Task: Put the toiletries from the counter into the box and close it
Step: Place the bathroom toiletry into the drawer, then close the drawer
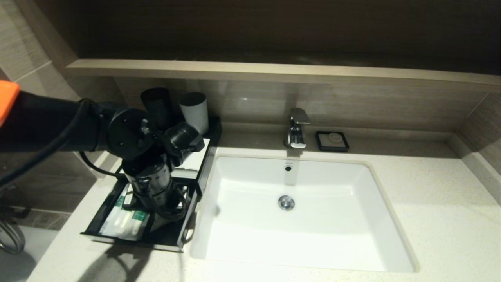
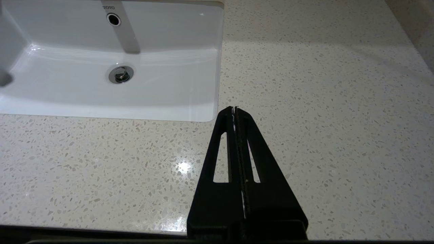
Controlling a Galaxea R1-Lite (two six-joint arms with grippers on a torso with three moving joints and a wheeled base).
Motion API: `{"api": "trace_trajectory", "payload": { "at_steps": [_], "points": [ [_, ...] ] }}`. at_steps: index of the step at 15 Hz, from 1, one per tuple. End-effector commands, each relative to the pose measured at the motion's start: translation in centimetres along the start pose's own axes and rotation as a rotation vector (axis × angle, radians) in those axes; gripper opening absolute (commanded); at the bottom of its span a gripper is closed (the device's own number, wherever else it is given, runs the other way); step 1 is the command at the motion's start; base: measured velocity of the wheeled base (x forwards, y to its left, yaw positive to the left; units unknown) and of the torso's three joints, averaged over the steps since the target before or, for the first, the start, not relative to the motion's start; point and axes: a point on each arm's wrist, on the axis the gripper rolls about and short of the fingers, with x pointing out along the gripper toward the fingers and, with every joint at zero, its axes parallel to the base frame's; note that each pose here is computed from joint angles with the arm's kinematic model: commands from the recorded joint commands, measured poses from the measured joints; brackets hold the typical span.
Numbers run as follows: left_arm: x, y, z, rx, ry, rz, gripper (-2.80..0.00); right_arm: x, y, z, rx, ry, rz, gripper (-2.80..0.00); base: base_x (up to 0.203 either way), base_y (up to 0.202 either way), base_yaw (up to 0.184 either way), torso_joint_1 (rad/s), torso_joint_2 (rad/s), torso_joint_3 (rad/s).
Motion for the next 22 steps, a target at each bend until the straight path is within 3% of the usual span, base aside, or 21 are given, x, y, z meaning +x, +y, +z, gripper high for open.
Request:
{"api": "trace_trajectory", "payload": {
  "at_steps": [1, 9, 18, 19, 22],
  "points": [
    [-0.4, 0.1, 0.0, -0.009, -0.010, -0.002, 0.00, 0.0, 0.0, 0.0, 0.000, 0.001, 0.000, -2.80, 0.000, 0.000, 0.000, 0.000, 0.00, 0.000],
    [-4.7, 2.2, -0.3, -0.065, -0.146, -0.012, 0.00, 0.0, 0.0, 0.0, 0.000, -0.001, 0.000, -2.80, 0.000, 0.000, 0.000, 0.000, 0.00, 0.000],
    [-6.8, 5.7, -5.0, -0.077, -0.139, -0.011, 0.00, 0.0, 0.0, 0.0, 0.000, -0.001, 0.000, -2.80, 0.000, 0.000, 0.000, 0.000, 0.00, 0.000],
    [-6.7, 6.1, -5.8, -0.073, -0.131, -0.007, -2.80, 0.0, 0.0, 0.0, -0.001, -0.001, 0.000, -2.80, 0.000, 0.000, 0.000, 0.000, 0.00, 0.000],
    [-5.7, 6.8, -7.7, -0.051, -0.083, 0.021, -2.80, 0.0, 0.0, 0.0, 0.000, -0.001, 0.000, -2.80, 0.000, 0.000, 0.000, 0.000, 0.00, 0.000]
  ]
}}
